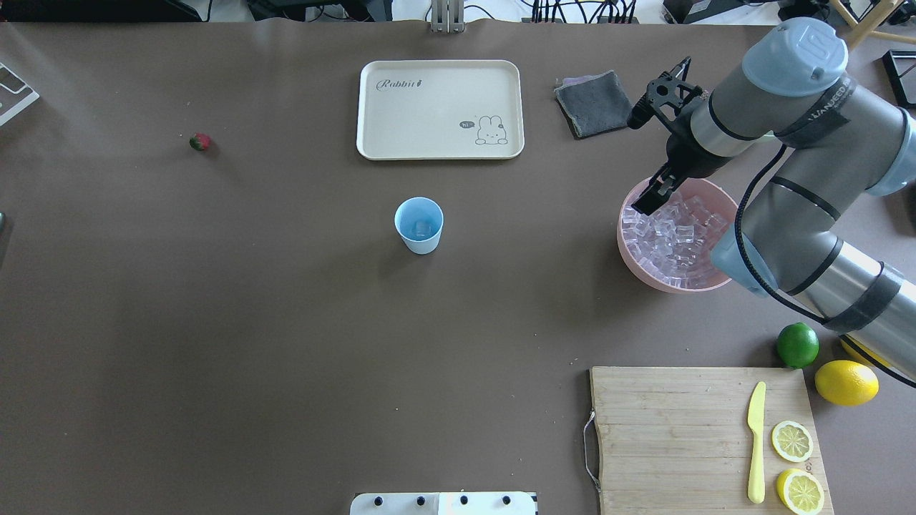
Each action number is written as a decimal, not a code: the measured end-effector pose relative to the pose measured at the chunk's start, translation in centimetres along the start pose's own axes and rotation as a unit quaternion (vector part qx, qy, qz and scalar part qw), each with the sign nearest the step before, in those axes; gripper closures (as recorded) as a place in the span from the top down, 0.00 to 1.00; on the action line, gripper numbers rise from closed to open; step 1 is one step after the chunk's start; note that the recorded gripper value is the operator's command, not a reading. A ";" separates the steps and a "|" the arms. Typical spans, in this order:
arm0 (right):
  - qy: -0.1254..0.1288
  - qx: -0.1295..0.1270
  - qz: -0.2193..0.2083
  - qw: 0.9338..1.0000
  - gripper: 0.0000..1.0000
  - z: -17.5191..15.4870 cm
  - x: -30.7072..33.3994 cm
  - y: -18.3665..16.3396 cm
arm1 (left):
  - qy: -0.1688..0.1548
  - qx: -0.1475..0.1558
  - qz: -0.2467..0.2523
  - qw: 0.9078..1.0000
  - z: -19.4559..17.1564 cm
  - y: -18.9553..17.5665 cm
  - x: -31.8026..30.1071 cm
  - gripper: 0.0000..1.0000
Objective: Mash ice and strawberries in cup
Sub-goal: 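Lower the right gripper into the bowl and grasp an ice cube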
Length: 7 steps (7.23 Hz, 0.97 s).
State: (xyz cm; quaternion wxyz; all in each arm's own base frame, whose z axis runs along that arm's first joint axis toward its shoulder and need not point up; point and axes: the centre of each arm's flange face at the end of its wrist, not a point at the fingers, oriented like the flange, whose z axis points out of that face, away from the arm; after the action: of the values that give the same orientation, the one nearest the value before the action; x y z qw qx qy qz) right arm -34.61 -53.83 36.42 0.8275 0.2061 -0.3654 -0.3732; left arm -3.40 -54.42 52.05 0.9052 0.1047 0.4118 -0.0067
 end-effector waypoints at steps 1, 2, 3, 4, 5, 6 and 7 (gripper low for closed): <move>-0.003 -0.003 -0.005 1.000 0.71 0.4 -0.5 0.2 | 0.000 0.000 -0.001 1.000 0.0 0.0 0.0 0.98; -0.003 -0.004 -0.008 1.000 0.62 0.5 -0.7 0.4 | 0.000 0.000 0.000 1.000 -0.1 0.0 0.0 0.98; -0.002 -0.005 -0.011 1.000 0.53 0.7 -0.9 0.5 | 0.000 0.001 0.000 1.000 -0.1 0.0 0.1 0.98; 0.001 -0.005 -0.012 1.000 0.50 0.8 -1.0 0.5 | 0.000 0.001 0.000 1.000 -0.1 0.0 0.1 0.98; 0.005 -0.005 -0.014 1.000 0.46 0.9 -1.1 0.4 | 0.000 0.001 0.000 1.000 -0.1 0.0 0.1 0.98; 0.009 -0.005 -0.014 1.000 0.46 1.0 -1.3 0.3 | 0.000 0.000 -0.001 1.000 0.0 0.0 0.0 0.98; 0.012 -0.004 -0.014 1.000 0.46 1.0 -1.4 0.1 | 0.000 0.000 -0.001 1.000 0.0 0.0 0.0 0.98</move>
State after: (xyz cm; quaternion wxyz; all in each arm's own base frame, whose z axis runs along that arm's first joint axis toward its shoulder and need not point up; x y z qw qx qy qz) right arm -35.96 -52.76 36.52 0.8275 0.2121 -0.3506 -0.3840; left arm -3.41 -54.42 52.03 0.9053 0.1045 0.4116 -0.0074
